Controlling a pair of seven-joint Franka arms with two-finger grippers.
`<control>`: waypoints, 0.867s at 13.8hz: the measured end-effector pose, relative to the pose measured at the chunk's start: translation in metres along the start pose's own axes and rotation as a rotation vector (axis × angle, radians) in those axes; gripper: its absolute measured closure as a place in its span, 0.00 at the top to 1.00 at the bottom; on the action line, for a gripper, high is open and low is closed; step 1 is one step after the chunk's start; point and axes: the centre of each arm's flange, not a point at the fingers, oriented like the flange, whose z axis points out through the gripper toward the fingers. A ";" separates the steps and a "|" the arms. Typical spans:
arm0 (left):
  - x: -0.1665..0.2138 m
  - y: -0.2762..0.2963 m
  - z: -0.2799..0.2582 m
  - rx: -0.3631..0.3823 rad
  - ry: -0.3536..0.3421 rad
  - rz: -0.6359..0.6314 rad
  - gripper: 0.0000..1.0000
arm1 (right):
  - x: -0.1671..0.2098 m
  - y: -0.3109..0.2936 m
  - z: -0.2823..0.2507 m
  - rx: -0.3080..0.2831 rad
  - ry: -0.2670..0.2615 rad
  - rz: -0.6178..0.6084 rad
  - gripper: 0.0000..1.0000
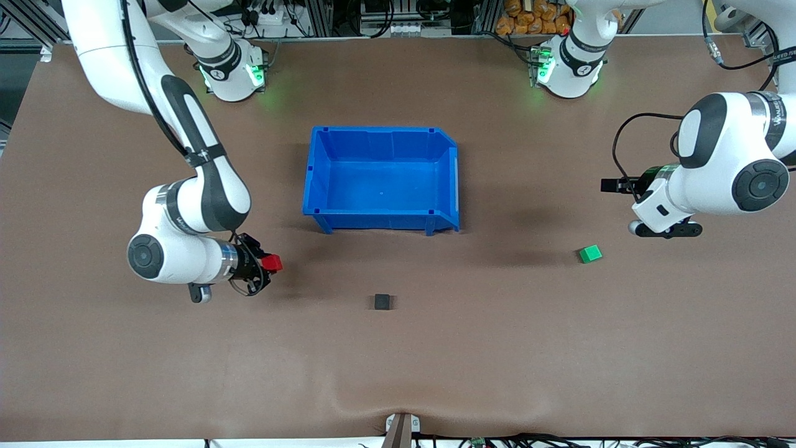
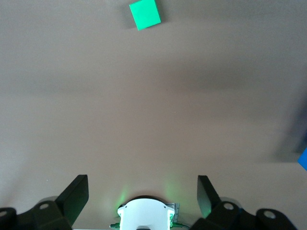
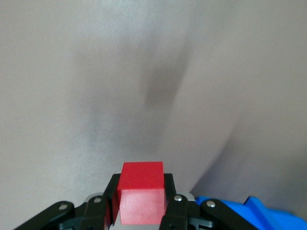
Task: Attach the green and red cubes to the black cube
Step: 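Carry the red cube toward the black cube with the right gripper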
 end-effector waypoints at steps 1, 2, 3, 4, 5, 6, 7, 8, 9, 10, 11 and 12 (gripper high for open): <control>0.001 0.000 0.002 0.000 -0.003 0.000 1.00 | -0.007 -0.001 0.002 0.001 0.002 0.012 0.40; 0.002 0.000 0.003 0.000 -0.006 0.000 1.00 | -0.014 -0.003 0.003 0.003 0.004 0.024 0.40; 0.003 0.000 0.005 0.000 -0.008 0.001 1.00 | -0.019 -0.004 0.005 0.003 0.004 0.038 0.40; 0.004 0.000 0.006 -0.001 -0.010 0.001 1.00 | -0.023 -0.006 0.007 0.004 0.006 0.053 0.40; 0.005 0.000 0.008 -0.001 -0.010 0.001 1.00 | -0.027 -0.008 0.010 0.009 0.007 0.068 0.40; 0.007 0.000 0.009 -0.001 -0.011 0.001 1.00 | -0.031 -0.011 0.013 0.020 0.010 0.075 0.40; 0.008 0.001 0.011 -0.002 -0.012 0.001 1.00 | -0.037 -0.013 0.017 0.033 0.013 0.083 0.40; 0.010 0.001 0.013 -0.002 -0.012 0.002 1.00 | -0.043 -0.015 0.021 0.041 0.016 0.092 0.40; 0.011 0.001 0.014 -0.002 -0.014 0.002 1.00 | -0.049 -0.017 0.026 0.045 0.017 0.101 0.40; 0.012 0.001 0.016 -0.002 -0.017 0.002 1.00 | -0.054 -0.018 0.031 0.047 0.019 0.108 0.40; 0.013 0.001 0.018 -0.003 -0.020 0.002 1.00 | -0.058 -0.019 0.035 0.049 0.021 0.112 0.40; 0.015 0.001 0.020 -0.003 -0.022 0.002 1.00 | -0.061 -0.019 0.037 0.054 0.022 0.118 0.40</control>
